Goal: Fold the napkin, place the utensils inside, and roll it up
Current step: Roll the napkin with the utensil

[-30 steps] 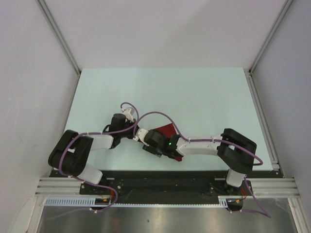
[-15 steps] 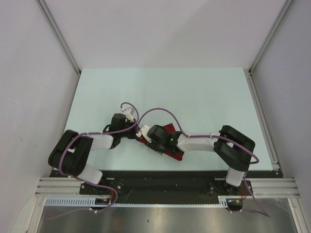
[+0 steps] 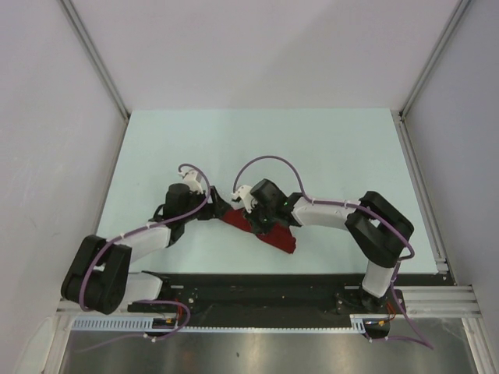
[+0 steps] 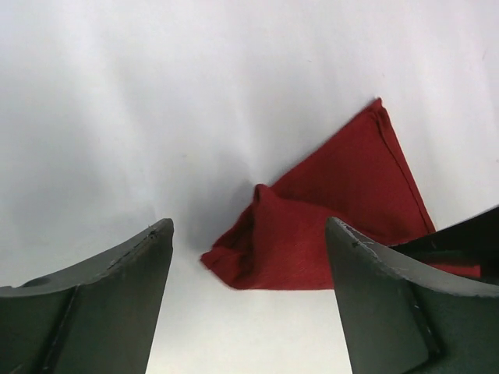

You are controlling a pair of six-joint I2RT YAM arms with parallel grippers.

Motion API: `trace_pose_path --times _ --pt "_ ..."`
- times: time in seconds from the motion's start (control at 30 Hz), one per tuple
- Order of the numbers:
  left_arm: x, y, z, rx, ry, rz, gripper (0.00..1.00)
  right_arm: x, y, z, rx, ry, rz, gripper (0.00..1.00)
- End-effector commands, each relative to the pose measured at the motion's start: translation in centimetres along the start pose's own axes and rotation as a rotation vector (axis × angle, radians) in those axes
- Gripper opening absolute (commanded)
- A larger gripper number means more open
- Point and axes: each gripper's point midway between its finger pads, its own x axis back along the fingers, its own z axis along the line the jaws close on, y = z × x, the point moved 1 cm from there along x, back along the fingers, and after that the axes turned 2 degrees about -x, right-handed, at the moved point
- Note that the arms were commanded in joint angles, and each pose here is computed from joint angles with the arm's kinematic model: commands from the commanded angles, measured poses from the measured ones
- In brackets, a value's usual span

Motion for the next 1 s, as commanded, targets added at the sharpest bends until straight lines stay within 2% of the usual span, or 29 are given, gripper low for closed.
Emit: trace_pose_path --times 0.0,0.17,0.33,0.6,0.8,0.97 --pt "1.1 1.2 1.8 0.002 0.078 -0.070 0.83 -0.6 -4.6 4.1 -0.179 0.322 0.141 0.00" --pt "1.0 1.0 1.7 0.010 0.061 -0.060 0.83 0.5 -2.8 5.7 -0.262 0.514 0.122 0.00" --pt "0.9 0.9 1.4 0.011 0.045 -0.053 0.83 0.9 -1.9 6.3 -0.309 0.615 0.126 0.00" --pt "0.8 0.7 1.0 0.006 0.015 -0.040 0.81 0.3 -1.0 2.4 -0.419 0.568 0.087 0.00" --pt "0.5 0.4 -0.2 0.007 -0.065 -0.024 0.68 -0.8 -1.9 0.8 -0.466 0.538 0.124 0.00" --pt "0.0 -0.4 -0.8 0.029 -0.120 0.016 0.51 -1.3 -2.0 -0.1 -0.480 0.515 0.130 0.00"
